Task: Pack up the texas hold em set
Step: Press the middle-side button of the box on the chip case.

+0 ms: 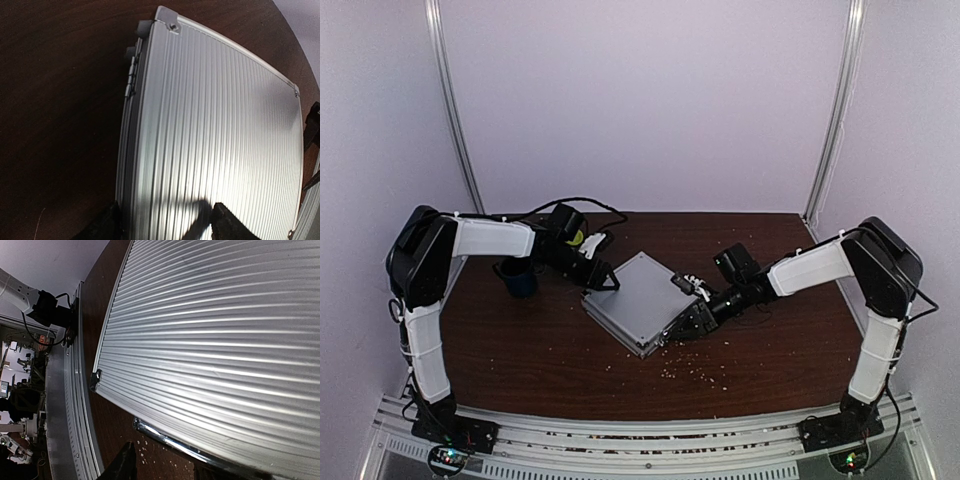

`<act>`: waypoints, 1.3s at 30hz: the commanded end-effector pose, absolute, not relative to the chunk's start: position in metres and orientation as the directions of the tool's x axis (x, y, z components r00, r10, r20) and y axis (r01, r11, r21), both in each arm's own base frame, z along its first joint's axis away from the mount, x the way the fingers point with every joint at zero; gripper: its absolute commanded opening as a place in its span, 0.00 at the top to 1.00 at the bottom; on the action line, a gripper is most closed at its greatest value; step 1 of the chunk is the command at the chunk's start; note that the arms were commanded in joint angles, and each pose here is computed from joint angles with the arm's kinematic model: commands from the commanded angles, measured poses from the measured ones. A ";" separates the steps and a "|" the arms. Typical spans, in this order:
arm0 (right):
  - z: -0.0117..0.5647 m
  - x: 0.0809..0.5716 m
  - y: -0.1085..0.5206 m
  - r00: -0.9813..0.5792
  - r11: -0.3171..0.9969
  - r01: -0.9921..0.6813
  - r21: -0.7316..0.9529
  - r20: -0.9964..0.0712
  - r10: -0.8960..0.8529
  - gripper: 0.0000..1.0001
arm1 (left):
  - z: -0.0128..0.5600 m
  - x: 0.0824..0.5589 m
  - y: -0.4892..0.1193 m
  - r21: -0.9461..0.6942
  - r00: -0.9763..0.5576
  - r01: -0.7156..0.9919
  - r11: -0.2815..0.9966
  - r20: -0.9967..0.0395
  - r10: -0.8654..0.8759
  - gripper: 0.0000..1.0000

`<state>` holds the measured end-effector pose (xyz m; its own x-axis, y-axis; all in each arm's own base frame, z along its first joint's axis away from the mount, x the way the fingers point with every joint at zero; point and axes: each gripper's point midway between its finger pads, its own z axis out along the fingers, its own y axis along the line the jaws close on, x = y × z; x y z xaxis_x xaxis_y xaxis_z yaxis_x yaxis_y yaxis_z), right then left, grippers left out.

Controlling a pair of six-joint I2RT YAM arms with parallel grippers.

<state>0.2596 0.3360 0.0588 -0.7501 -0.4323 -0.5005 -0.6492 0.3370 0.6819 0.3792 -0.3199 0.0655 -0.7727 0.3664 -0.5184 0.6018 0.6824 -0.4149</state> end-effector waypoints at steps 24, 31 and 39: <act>0.025 0.275 0.322 -0.717 0.441 -0.697 0.566 -0.523 -0.461 0.65 | 0.034 0.356 -0.324 -0.427 -0.793 0.600 0.677 -0.429 0.432 0.38; 0.026 0.272 0.323 -0.720 0.431 -0.693 0.578 -0.519 -0.462 0.67 | 0.032 0.355 -0.324 -0.427 -0.794 0.600 0.677 -0.425 0.435 0.38; 0.022 0.274 0.321 -0.718 0.439 -0.695 0.570 -0.512 -0.471 0.67 | 0.032 0.356 -0.324 -0.427 -0.794 0.600 0.677 -0.424 0.436 0.38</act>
<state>0.2708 0.3253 0.0313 -0.7289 -0.4549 -0.5116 -0.6825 0.4237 0.5956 0.3813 -0.3209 0.0655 -0.7711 0.3665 -0.5206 0.6030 0.6828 -0.4126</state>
